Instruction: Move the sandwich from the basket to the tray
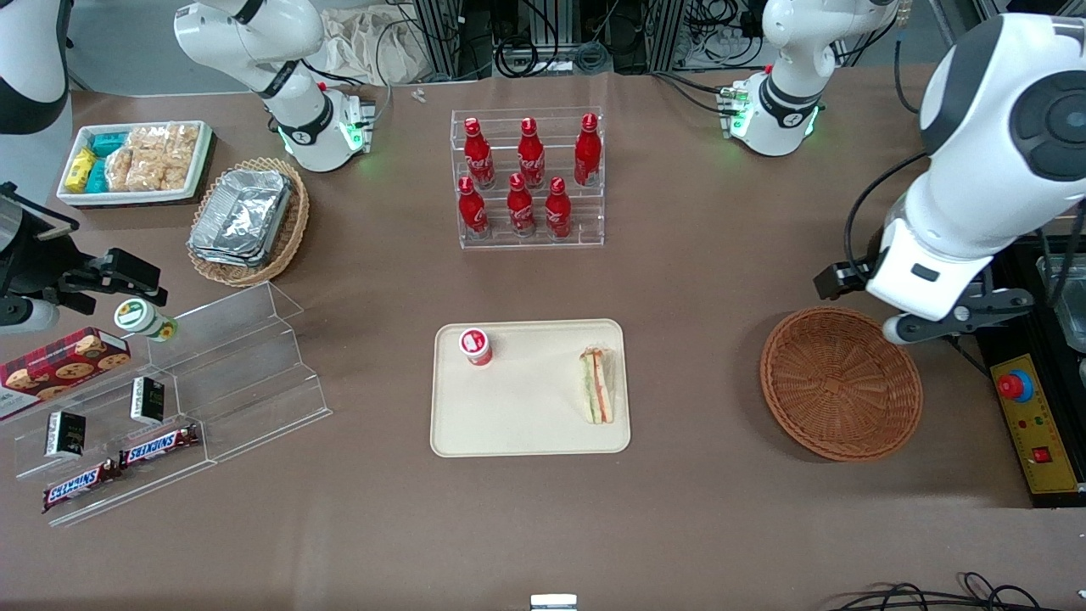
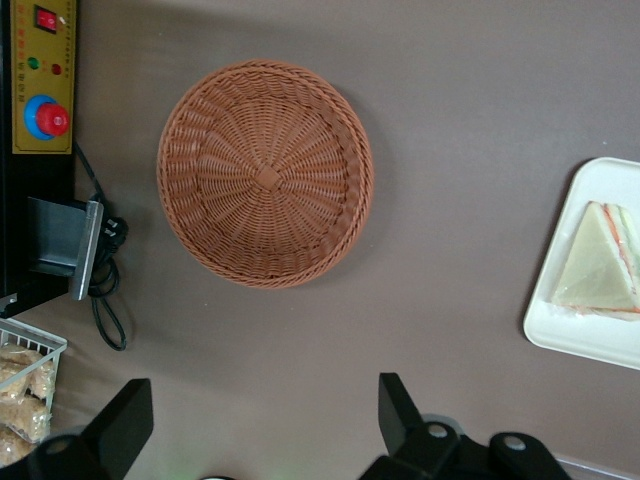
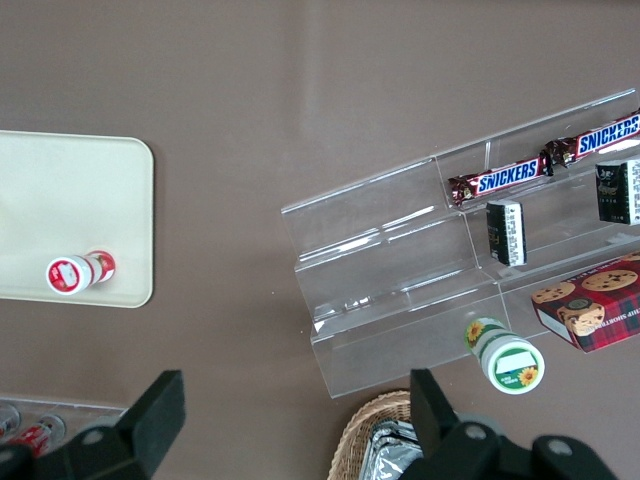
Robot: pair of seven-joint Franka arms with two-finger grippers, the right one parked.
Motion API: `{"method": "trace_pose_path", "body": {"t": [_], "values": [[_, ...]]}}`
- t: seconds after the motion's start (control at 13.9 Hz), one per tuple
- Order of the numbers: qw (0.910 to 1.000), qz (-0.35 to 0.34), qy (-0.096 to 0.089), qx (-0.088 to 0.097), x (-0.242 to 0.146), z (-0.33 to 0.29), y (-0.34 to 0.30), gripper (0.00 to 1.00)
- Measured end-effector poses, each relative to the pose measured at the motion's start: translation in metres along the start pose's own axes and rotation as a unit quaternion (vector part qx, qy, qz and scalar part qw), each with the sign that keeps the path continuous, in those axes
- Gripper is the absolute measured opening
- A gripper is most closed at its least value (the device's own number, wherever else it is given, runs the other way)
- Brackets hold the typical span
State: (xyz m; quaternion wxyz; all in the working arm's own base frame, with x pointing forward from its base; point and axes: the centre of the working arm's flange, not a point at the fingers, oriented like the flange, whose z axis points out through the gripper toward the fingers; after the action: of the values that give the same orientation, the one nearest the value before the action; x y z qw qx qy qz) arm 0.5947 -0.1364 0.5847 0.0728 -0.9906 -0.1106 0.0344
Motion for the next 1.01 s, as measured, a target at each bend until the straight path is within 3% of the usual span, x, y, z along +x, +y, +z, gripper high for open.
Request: {"method": "trace_pose_path", "body": {"t": [0.43,1.01], "values": [[0.9997,0.006,-0.017,-0.017,0.017,0.003,-0.051,1.0],[0.9991,0.031,-0.016,-0.026,0.01,0.0,-0.123,1.0]]}}
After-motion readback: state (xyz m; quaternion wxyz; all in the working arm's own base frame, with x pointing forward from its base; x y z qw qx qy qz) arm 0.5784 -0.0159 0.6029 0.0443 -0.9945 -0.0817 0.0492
